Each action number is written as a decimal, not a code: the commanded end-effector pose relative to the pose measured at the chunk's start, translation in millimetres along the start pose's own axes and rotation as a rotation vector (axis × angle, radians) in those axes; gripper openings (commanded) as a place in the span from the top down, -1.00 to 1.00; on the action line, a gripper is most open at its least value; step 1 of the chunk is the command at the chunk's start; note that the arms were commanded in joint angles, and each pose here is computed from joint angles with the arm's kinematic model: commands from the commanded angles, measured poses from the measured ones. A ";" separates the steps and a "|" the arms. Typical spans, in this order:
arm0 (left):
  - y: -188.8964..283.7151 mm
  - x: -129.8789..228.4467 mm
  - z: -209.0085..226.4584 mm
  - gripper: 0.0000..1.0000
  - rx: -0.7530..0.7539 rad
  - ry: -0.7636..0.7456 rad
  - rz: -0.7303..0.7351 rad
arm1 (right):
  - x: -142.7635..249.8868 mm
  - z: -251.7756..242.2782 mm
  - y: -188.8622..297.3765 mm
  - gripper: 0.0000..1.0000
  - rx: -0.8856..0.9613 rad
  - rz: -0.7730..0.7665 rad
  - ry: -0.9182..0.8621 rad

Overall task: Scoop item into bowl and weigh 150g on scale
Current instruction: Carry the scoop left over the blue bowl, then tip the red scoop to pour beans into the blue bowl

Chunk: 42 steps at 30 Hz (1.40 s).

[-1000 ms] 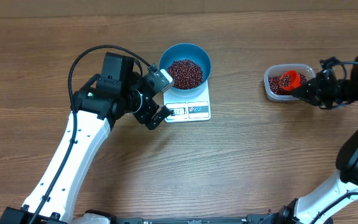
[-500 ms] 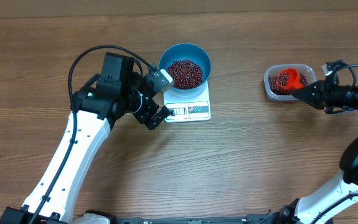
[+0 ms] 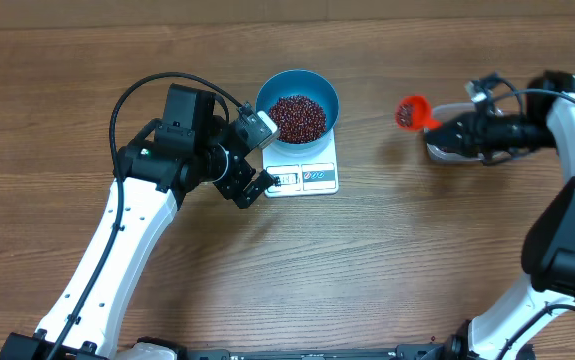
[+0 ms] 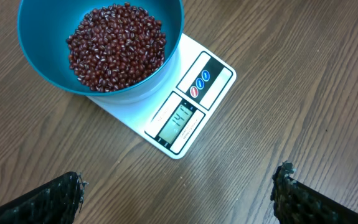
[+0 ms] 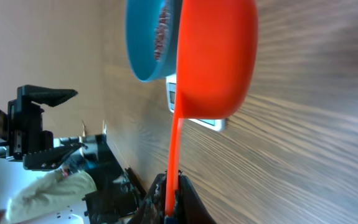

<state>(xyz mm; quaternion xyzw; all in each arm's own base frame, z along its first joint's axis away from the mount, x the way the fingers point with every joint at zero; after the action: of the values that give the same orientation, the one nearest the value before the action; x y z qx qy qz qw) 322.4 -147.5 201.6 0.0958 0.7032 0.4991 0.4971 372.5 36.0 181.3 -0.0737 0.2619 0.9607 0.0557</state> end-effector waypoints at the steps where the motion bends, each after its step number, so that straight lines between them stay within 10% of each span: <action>1: -1.9 2.0 -0.3 -0.99 0.006 0.018 0.005 | -13.0 51.2 -4.7 0.93 -0.016 -0.017 0.102; 42: -1.9 2.0 -0.2 -0.99 0.006 0.018 0.005 | -36.2 125.1 -120.1 0.93 0.538 -0.034 0.336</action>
<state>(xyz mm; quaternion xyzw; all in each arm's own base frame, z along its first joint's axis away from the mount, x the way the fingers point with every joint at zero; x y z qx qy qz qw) 322.4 -147.5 201.5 0.0959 0.7032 0.4991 0.4972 409.6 203.7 206.9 -0.1830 0.4948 0.8494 0.0162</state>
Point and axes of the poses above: each gripper's point midway between its finger pads, its own y axis back along the fingers, its own z axis along the line the jaws close on, x = y × z, the point moved 2 cm from there along y, back along the fingers, and after that the axes turned 1 degree about -y, right-handed, at the moved point
